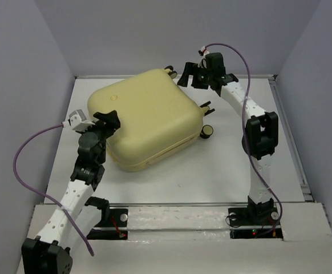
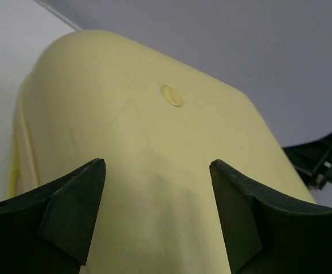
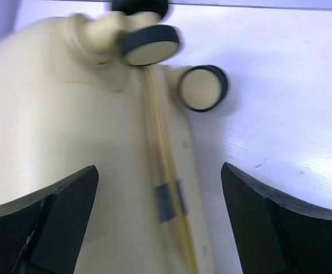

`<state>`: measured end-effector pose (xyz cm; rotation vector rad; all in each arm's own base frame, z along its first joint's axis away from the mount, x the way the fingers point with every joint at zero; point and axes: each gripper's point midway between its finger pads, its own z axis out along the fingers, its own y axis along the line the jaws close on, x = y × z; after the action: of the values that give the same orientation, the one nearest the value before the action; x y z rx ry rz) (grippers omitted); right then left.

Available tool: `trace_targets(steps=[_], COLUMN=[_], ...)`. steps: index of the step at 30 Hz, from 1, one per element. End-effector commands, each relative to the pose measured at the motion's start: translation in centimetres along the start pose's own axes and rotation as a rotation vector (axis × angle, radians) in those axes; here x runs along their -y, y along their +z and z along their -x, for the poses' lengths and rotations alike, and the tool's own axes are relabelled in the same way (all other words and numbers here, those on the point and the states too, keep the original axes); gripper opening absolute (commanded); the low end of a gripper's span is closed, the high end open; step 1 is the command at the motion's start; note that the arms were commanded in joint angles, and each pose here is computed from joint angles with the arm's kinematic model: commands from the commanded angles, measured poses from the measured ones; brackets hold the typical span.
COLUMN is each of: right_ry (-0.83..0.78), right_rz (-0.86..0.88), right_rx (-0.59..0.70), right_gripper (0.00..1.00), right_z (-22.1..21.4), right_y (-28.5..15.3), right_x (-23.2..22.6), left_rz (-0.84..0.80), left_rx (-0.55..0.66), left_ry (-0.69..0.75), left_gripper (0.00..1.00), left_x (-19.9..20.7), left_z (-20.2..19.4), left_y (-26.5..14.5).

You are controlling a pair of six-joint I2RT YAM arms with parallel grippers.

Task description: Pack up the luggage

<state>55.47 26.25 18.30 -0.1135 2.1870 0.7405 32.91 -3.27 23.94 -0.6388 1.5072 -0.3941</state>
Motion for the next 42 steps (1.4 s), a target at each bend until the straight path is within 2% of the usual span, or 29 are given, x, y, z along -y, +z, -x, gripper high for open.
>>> trace_targets(steps=[1, 5, 6, 7, 8, 9, 10, 11, 12, 13, 14, 15, 17, 18, 19, 21, 22, 23, 24, 25, 26, 30, 35, 42], right_ry=[-0.145, -0.216, -0.253, -0.25, -0.25, -0.241, -0.223, -0.188, -0.183, -0.177, -0.154, -0.161, -0.146, -0.151, -0.17, -0.161, -0.157, -0.147, -0.141, -0.136, -0.13, -0.123, -0.119, -0.118], right_rz=[0.303, 0.155, 0.141, 0.109, 0.095, 0.098, 0.104, 0.087, 0.144, 0.168, 0.182, 0.204, 0.23, 0.262, 0.306, 0.316, 0.32, 0.321, 0.311, 0.302, 0.298, 0.278, 0.214, 0.119], right_rx=[0.106, 0.185, 0.241, 0.257, 0.264, 0.268, 0.275, 0.21, 0.276, 0.26, 0.201, 0.184, 0.116, 0.098, 0.067, 0.039, 0.009, -0.022, -0.038, -0.051, -0.058, -0.048, -0.021, 0.092], right_gripper=[0.97, 1.0, 0.99, 0.97, 0.82, 0.68, 0.47, 0.26, 0.07, 0.07, 0.07, 0.07, 0.07, 0.07, 0.07, 0.07, 0.07, 0.07, 0.07, 0.07, 0.07, 0.07, 0.07, 0.07], right_z=[4.3, 5.1, 6.1, 6.1, 5.0, 4.2, 3.4, -0.4, 0.0, -1.7, -5.2, -6.8, -11.2, -12.5, -14.3, -16.4, -18.0, -19.2, -19.7, -20.3, -20.7, -20.6, -19.7, -14.6], right_y=[-9.1, -12.4, -15.2, -16.2, -17.7, -18.4, -19.0, -18.0, -20.0, -20.2, -19.3, -19.5, -19.6, -19.6, -19.7, -19.0, -18.5, -17.7, -17.3, -17.0, -16.7, -15.9, -14.6, -13.1], right_x=[-12.7, -10.3, -10.9, -10.4, -10.1, -10.0, -9.8, -8.0, -9.3, -9.7, -9.0, -9.3, -9.8, -10.5, -12.1, -12.4, -12.2, -12.1, -11.8, -11.4, -11.1, -10.8, -10.0, -8.3], left_rz=[-0.209, -0.271, -0.267, -0.289, -0.287, -0.253, -0.25, -0.23, -0.252, -0.22, -0.235, -0.244, -0.236, -0.255, -0.184, -0.183, -0.163, -0.097, -0.079, -0.045, -0.009, 0.059, 0.101, 0.081], left_rx=[-0.243, -0.191, -0.163, -0.114, -0.052, -0.051, -0.017, -0.025, 0.0, -0.042, -0.074, -0.053, -0.147, -0.129, -0.168, -0.224, -0.235, -0.283, -0.28, -0.315, -0.312, -0.308, -0.456, -0.617], left_ry=[-0.039, -0.014, -0.008, -0.014, 0.006, 0.035, 0.04, 0.082, 0.088, 0.131, 0.146, 0.144, 0.153, 0.139, 0.148, 0.163, 0.175, 0.193, 0.211, 0.212, 0.2, 0.176, 0.182, 0.115], left_gripper=[0.84, 0.84, 0.85, 0.85, 0.86, 0.87, 0.87, 0.89, 0.89, 0.9, 0.9, 0.9, 0.91, 0.91, 0.91, 0.91, 0.91, 0.91, 0.91, 0.91, 0.91, 0.91, 0.91, 0.9], left_x=[5.2, 8.2, 8.7, 10.3, 11.3, 10.6, 11.9, 12.1, 13.8, 13.9, 14.7, 15.8, 15.7, 16.9, 14.6, 13.9, 14.0, 11.1, 10.7, 8.8, 6.5, 1.8, -2.4, -4.9], left_z=[-4.8, -1.8, -0.6, 2.0, 4.6, 4.3, 6.6, 6.5, 8.5, 7.1, 6.6, 8.6, 6.1, 7.6, 6.3, 5.7, 6.9, 5.6, 6.7, 5.6, 6.7, 7.7, 3.6, -3.2], left_y=[-3.1, -3.4, -3.3, -3.4, -3.3, -2.9, -2.9, -1.8, -1.5, 0.5, 1.5, 2.7, 6.7, 7.9, 11.4, 14.2, 15.4, 18.2, 19.0, 20.5, 21.4, 23.6, 26.2, 25.2])
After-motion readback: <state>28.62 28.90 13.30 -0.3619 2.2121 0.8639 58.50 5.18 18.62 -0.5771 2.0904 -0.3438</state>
